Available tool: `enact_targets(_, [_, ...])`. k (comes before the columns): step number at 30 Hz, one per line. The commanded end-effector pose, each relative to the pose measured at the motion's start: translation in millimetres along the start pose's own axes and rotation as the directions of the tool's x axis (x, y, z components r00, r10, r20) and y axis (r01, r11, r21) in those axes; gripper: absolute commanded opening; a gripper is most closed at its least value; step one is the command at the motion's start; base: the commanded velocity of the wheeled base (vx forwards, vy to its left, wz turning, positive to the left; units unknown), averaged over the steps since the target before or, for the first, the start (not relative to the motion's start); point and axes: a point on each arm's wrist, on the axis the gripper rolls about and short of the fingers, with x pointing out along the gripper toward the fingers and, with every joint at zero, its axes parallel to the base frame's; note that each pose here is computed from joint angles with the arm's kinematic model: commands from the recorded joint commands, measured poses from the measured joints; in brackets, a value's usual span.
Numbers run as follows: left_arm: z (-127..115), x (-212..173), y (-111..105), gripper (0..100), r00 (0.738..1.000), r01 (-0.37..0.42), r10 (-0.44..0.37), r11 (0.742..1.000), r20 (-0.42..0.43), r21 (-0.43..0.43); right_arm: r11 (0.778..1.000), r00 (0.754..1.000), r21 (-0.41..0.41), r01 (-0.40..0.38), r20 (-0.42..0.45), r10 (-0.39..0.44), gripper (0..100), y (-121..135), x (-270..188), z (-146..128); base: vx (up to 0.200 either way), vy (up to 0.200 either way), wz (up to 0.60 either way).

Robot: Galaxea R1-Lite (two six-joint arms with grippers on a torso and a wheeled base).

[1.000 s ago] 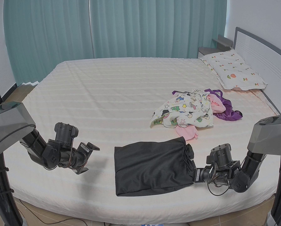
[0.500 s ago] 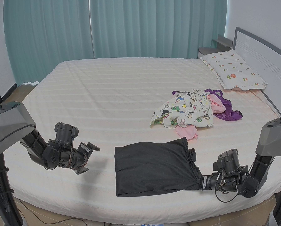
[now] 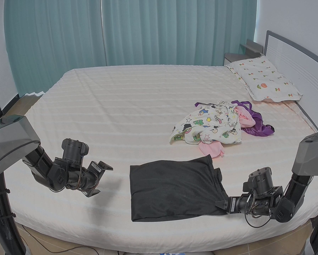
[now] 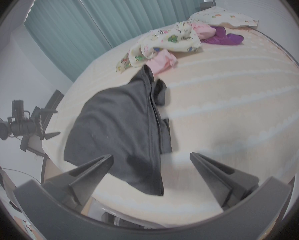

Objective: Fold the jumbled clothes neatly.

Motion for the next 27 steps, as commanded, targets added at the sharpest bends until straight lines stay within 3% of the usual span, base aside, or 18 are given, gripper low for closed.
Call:
enact_targets(1, [0,0,0,100,1.000,0.000,0.000,1.000,-0.001,0.000,0.999,0.992,0.019,-0.043,0.116,0.040,100,8,-2,30,0.000,0.000,0.00])
enact_targets(11, [0,0,0,100,1.000,0.000,0.000,1.000,-0.001,-0.003,0.994,0.987,0.084,-0.064,0.153,0.050,100,32,79,79,0.000,0.000,0.00])
enact_targets(20, [0,0,0,100,1.000,0.002,-0.002,1.000,-0.002,-0.002,0.992,0.986,0.122,-0.039,0.169,0.018,100,31,135,95,0.000,0.000,0.00])
enact_targets(26, [0,0,0,100,1.000,0.002,-0.002,1.000,-0.002,-0.002,0.991,0.983,0.131,-0.017,0.184,-0.008,100,31,143,105,0.000,0.000,0.00])
enact_targets(27, [0,0,0,100,1.000,0.000,0.000,1.000,-0.001,-0.003,0.991,0.983,0.131,-0.017,0.184,-0.008,0,31,144,105,0.000,0.000,0.00])
